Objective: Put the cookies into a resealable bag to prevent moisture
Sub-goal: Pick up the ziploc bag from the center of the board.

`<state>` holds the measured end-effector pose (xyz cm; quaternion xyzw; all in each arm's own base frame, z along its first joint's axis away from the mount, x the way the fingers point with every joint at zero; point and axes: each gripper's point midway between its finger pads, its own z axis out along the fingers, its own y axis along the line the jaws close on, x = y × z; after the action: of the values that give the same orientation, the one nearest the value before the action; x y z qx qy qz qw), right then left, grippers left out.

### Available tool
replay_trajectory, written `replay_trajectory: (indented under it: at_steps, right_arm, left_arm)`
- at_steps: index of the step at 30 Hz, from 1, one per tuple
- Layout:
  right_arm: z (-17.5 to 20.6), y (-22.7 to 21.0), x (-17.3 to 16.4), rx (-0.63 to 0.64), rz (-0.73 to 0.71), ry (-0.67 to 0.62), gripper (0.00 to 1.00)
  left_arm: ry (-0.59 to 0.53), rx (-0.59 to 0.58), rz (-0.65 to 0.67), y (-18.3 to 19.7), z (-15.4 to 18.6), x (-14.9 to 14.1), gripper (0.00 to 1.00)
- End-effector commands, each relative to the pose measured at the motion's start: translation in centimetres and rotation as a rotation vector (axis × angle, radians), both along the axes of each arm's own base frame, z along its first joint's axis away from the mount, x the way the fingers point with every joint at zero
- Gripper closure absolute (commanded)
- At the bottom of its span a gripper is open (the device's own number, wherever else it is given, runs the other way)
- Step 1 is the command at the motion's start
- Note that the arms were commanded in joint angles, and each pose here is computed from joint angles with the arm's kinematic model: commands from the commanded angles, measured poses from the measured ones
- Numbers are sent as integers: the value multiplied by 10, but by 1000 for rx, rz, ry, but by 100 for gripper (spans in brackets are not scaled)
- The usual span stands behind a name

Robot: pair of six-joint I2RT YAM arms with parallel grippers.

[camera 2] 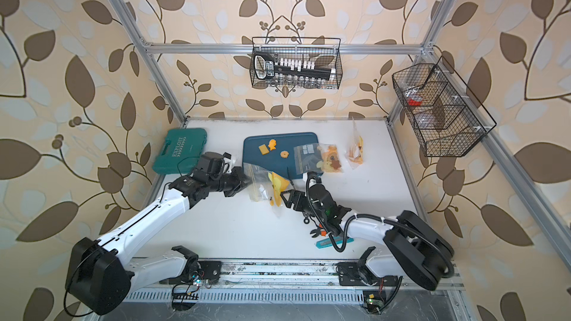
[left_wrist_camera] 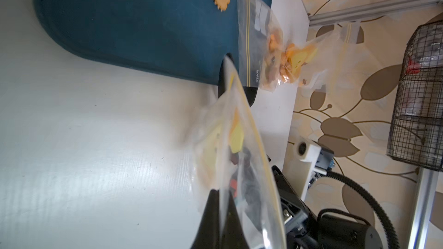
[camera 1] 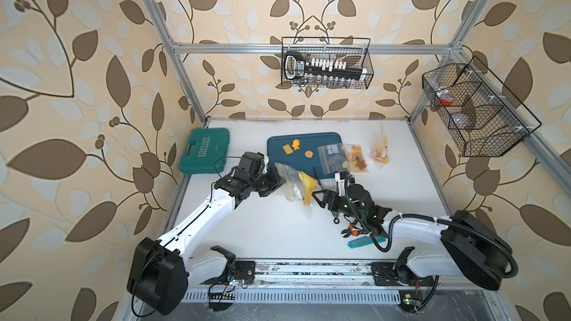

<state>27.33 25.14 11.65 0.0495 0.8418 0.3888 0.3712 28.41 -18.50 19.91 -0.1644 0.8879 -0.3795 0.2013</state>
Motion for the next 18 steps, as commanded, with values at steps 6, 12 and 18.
replay_trajectory:
  at_steps: [6,12,18]
  right_arm:
    - [-6,-87,35,-511,-212,-36,6]
    - [-16,-122,55,-657,-225,14,8]
    - [-23,-106,74,-845,-81,-43,1]
  left_arm:
    - [81,790,59,124,62,-22,100]
    - [154,1311,288,210,124,-20,100]
    - [241,1228,93,174,65,11,100]
